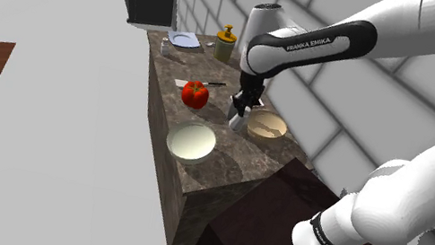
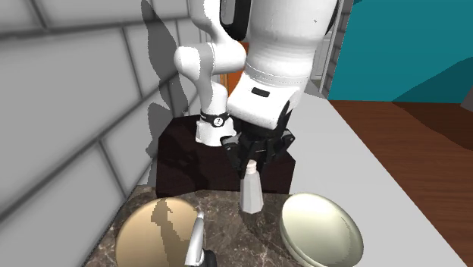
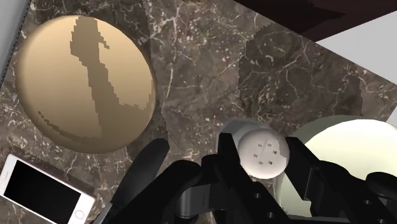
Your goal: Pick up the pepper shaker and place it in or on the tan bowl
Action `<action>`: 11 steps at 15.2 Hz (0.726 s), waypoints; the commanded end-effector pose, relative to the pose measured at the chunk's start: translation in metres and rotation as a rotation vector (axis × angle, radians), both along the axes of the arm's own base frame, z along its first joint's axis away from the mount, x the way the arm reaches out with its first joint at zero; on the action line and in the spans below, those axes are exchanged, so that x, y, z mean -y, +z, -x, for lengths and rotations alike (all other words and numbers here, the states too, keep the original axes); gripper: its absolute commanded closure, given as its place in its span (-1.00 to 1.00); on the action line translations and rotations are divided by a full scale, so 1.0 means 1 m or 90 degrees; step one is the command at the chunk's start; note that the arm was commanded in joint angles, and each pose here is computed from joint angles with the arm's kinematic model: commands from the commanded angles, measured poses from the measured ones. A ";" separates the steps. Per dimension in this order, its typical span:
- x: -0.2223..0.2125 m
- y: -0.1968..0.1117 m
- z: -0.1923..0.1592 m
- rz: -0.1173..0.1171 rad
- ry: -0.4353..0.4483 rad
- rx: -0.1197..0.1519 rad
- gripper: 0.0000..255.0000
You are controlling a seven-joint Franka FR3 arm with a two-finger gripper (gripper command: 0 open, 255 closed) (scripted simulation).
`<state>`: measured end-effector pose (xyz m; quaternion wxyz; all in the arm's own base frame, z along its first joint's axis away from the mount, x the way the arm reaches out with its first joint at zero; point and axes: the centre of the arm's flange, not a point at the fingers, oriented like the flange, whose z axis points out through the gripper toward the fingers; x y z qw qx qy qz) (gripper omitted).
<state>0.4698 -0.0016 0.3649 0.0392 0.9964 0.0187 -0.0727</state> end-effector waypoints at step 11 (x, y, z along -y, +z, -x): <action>0.090 0.042 0.012 0.000 0.000 0.000 1.00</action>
